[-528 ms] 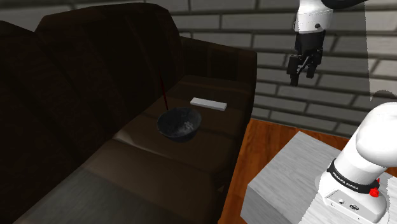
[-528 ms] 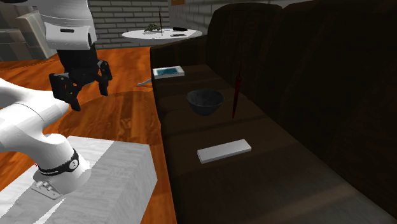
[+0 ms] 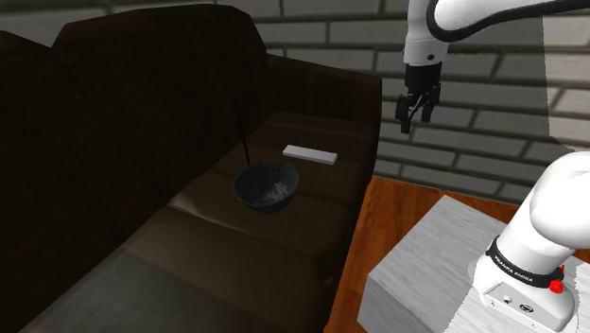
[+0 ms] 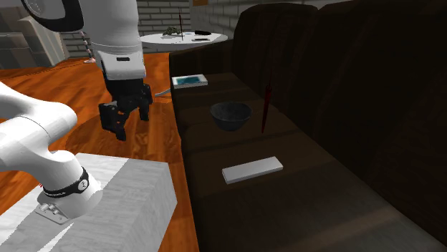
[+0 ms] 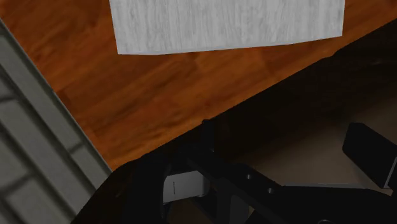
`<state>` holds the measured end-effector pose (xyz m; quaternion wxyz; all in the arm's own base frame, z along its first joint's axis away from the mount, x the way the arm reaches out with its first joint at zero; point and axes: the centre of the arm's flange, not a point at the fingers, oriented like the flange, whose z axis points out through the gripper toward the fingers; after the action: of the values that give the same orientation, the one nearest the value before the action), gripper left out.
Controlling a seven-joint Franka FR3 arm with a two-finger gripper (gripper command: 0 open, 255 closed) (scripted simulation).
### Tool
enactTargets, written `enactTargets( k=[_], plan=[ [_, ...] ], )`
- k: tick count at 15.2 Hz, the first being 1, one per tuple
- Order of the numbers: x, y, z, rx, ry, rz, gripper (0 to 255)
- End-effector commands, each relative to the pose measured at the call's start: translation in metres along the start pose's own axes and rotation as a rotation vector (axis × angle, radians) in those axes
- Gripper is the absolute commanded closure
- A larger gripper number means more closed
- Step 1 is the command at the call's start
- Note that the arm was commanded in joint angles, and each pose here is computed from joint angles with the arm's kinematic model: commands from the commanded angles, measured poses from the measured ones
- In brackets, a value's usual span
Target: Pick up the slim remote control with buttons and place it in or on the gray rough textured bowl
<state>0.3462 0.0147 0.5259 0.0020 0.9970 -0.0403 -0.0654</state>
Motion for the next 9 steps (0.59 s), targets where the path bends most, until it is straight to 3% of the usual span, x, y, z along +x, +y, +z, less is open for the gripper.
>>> enactTargets(
  k=[1,9],
  plan=[
    [0.020,-0.004,0.008,0.000,0.011,-0.025,0],
    [0.111,-0.028,0.044,-0.001,0.046,-0.123,0]
  ],
)
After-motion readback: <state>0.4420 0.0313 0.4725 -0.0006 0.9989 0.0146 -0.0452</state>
